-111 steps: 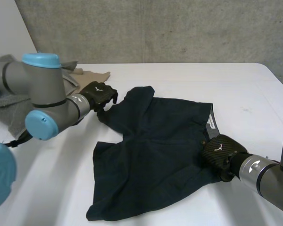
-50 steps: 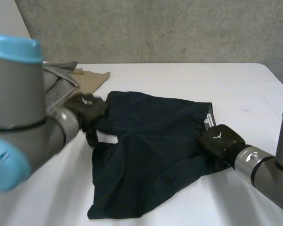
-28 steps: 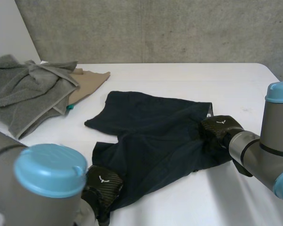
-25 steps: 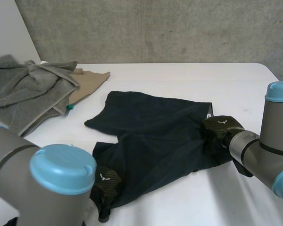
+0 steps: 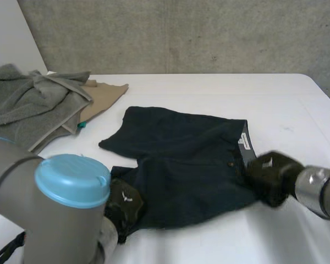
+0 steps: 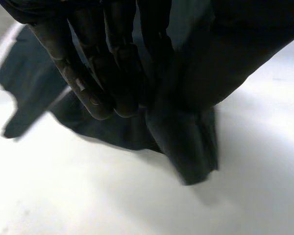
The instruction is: Fold the laundry.
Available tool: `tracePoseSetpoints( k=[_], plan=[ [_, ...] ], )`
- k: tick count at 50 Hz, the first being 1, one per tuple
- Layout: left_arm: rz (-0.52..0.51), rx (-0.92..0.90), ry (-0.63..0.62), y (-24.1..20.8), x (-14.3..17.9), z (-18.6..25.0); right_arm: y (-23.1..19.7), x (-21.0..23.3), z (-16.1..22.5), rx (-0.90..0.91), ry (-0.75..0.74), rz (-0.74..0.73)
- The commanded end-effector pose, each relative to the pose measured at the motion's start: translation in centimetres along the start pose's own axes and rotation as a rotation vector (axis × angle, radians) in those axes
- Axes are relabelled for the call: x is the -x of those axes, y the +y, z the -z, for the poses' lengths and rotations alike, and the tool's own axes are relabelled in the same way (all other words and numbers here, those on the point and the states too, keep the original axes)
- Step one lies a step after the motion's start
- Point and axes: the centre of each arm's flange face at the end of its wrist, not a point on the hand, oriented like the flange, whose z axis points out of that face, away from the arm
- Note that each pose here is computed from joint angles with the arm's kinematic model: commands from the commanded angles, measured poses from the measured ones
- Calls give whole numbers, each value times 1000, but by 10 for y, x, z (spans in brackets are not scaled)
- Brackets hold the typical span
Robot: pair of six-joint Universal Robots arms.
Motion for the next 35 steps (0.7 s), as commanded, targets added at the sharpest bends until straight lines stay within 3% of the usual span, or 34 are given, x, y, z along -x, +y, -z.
tracePoseSetpoints(
  k=[1, 5, 13, 22, 29, 35],
  plan=[
    [-18, 112, 181, 6, -5, 28, 21, 11, 24, 110, -233, 293],
    [-25, 97, 153, -3, 4, 19, 17, 4, 15, 86, -183, 245],
    [-85, -10, -120, -47, 67, -28, 3, -19, -21, -12, -14, 97],
    [-176, -343, -450, -122, 137, -112, -30, -56, -79, -210, 342, -3],
    [-205, -436, -509, -134, 145, -170, -43, -74, -130, -356, 531, 51],
    [-176, -481, -556, -137, 145, -190, -41, -74, -167, -395, 603, 131]
  ],
)
